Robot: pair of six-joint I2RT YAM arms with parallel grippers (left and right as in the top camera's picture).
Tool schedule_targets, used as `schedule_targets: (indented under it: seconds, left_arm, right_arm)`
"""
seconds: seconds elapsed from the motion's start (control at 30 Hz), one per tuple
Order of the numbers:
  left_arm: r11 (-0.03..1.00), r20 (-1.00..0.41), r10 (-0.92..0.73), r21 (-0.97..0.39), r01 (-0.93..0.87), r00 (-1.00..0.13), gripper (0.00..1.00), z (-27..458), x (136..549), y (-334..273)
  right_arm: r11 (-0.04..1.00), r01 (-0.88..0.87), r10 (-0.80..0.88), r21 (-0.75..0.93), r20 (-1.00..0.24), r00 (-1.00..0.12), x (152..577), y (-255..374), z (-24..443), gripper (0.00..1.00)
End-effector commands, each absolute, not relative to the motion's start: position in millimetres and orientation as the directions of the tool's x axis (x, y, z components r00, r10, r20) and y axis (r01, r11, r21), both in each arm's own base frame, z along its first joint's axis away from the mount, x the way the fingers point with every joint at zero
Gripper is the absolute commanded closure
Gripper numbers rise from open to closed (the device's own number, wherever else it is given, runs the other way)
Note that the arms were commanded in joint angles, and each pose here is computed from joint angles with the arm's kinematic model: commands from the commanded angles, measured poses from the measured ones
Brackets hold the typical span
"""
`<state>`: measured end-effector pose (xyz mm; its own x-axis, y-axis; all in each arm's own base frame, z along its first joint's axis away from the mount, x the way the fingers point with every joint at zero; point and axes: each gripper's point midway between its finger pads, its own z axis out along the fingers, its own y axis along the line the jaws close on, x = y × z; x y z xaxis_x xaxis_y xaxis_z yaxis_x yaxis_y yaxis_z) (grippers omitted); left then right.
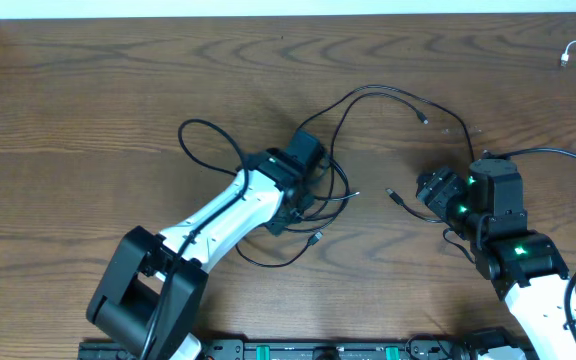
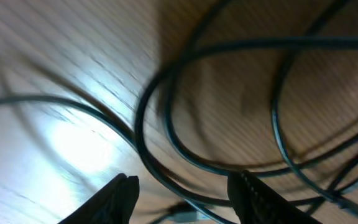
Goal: Untangle cables
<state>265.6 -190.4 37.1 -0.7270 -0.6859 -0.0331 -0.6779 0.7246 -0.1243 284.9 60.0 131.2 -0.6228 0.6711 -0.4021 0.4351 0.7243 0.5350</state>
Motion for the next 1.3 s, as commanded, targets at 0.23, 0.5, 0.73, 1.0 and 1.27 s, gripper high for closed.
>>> schedule_targets:
  seconds: [0.23,0.5,0.73,1.0,1.27]
  left_arm:
    - [0.661,-0.092,-0.750,-0.112,-0.742,-0.655,0.48,39.0,256.3,-199.3]
    - [0.626,-0.132,-0.779,-0.119,-0.771,-0.613,0.48,39.7,261.3,-193.9]
    - [0.625,-0.152,-0.780,-0.134,-0.769,-0.607,0.51,35.1,264.4,-192.0]
    - [0.625,-0.152,-0.779,-0.134,-0.769,-0.608,0.57,20.7,259.3,-187.9]
    - [0.626,-0.151,-0.779,-0.134,-0.768,-0.608,0.88,20.7,259.2,-187.9]
  right_arm:
    - [0.734,0.447,0.661,0.511,-0.389,-0.641,286.2,59.9,125.9,0.21]
    - [0.744,0.439,0.650,0.504,-0.395,-0.649,285.9,59.9,125.4,0.21]
    - [0.744,0.439,0.651,0.504,-0.395,-0.649,286.0,59.8,125.4,0.20]
    - [0.747,0.436,0.647,0.502,-0.397,-0.651,285.9,59.8,125.4,0.20]
    - [0.746,0.437,0.647,0.502,-0.396,-0.651,285.6,59.8,125.1,0.20]
